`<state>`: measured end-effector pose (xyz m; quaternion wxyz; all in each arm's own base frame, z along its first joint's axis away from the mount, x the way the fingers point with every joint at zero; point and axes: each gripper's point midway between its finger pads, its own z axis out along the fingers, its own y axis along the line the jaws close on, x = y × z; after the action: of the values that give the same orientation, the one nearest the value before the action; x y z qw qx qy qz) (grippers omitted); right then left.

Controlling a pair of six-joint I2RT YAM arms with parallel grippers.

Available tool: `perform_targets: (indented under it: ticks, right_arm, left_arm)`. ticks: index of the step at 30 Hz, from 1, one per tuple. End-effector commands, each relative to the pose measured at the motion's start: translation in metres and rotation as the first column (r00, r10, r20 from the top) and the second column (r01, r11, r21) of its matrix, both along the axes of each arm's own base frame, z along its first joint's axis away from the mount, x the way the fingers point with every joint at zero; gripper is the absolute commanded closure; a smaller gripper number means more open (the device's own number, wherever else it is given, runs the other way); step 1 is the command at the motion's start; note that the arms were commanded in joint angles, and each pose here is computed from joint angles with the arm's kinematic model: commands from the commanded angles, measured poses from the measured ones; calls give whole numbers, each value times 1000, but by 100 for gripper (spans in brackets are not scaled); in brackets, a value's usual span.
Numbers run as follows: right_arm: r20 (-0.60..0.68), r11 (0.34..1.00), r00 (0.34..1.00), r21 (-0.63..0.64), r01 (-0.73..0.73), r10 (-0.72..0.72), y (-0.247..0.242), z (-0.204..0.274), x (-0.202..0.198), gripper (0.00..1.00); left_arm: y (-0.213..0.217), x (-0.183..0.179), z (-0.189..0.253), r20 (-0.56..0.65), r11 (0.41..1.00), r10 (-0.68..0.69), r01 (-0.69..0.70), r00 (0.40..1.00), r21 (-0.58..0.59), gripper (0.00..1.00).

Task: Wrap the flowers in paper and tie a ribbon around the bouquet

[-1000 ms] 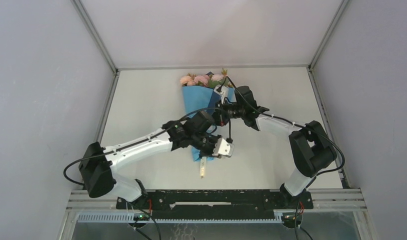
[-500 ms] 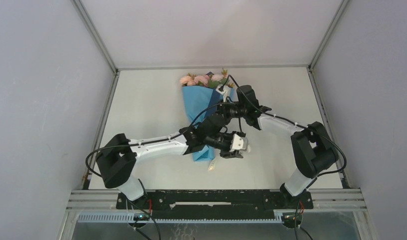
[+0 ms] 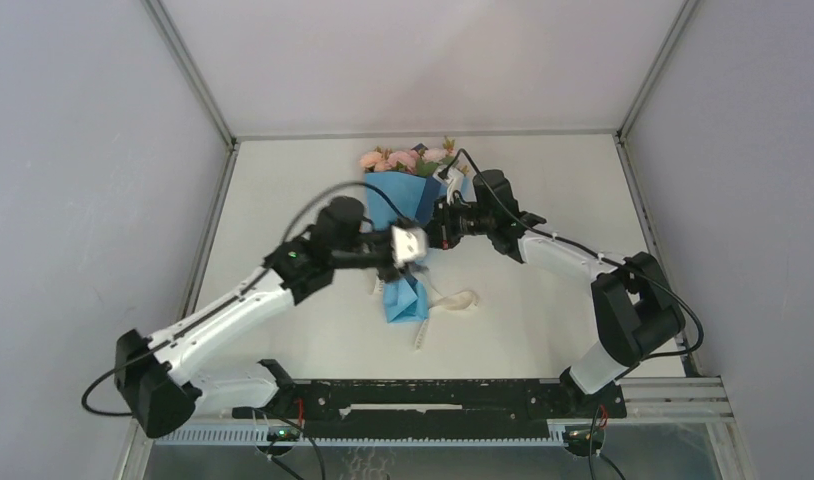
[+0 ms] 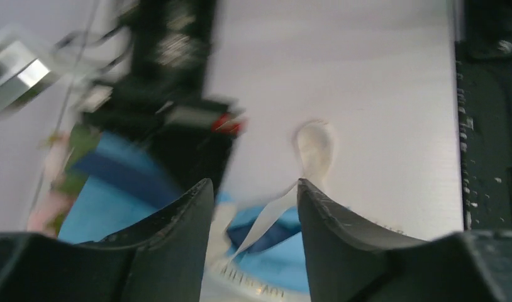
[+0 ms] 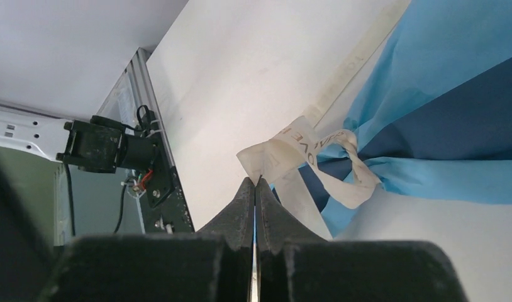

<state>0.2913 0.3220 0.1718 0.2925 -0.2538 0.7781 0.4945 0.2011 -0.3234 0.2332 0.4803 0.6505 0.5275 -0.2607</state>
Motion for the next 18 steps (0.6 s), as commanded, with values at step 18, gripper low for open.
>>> perform_targets:
  ticks: [18]
  right_arm:
    - [25,993,999,114,-44,42,24,47,-14,100]
  left_arm:
    - [71,102,-64,-359,934,279,-339,891,-116,35]
